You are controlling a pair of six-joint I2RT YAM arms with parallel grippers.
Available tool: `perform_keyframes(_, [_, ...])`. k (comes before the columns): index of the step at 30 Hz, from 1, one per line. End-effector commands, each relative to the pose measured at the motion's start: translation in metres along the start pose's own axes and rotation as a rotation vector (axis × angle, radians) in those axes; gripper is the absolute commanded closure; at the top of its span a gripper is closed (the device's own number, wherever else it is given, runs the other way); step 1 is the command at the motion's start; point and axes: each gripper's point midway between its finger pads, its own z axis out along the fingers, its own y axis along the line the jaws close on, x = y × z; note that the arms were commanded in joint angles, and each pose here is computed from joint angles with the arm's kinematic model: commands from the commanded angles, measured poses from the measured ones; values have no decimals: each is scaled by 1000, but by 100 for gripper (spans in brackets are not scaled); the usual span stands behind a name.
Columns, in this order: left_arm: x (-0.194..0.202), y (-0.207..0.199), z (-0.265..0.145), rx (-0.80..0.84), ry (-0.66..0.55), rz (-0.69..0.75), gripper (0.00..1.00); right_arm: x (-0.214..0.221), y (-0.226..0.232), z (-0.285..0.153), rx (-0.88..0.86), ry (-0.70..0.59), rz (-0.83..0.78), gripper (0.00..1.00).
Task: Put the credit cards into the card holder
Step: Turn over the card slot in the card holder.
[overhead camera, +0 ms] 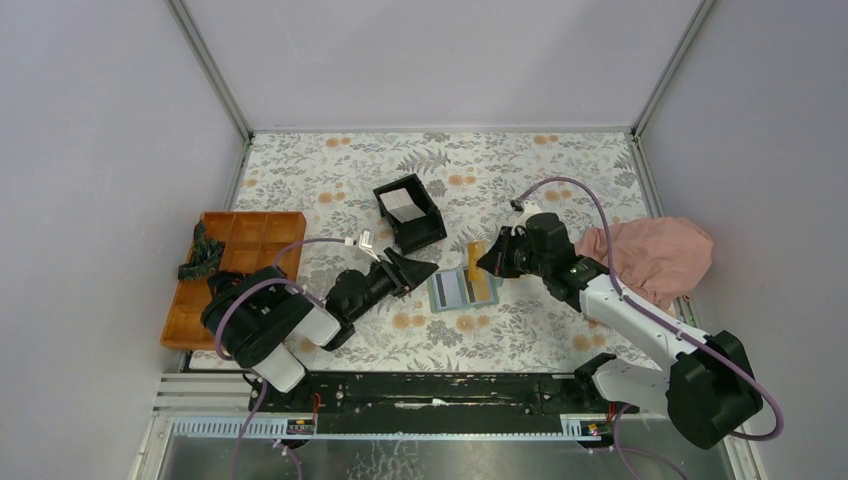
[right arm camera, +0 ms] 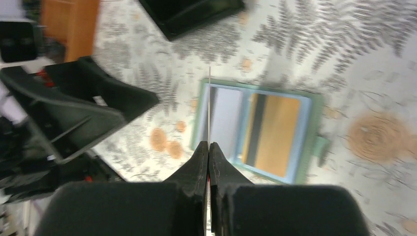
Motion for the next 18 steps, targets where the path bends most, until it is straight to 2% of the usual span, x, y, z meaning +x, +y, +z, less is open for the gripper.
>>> perform_keyframes(1, [6,22,2,-121,17,110,37,4,-43,-4,229,45,-61,100])
perform_keyframes(4, [15,29,6,-181,54,162,40,7,-59,-5,310,68,-78,100])
perform_keyframes(10, [28,40,13,-264,112,227,53,9,-76,-8,403,91,-104,100])
perform_keyframes(18, [41,50,17,-317,160,261,56,15,-86,-5,435,119,-117,100])
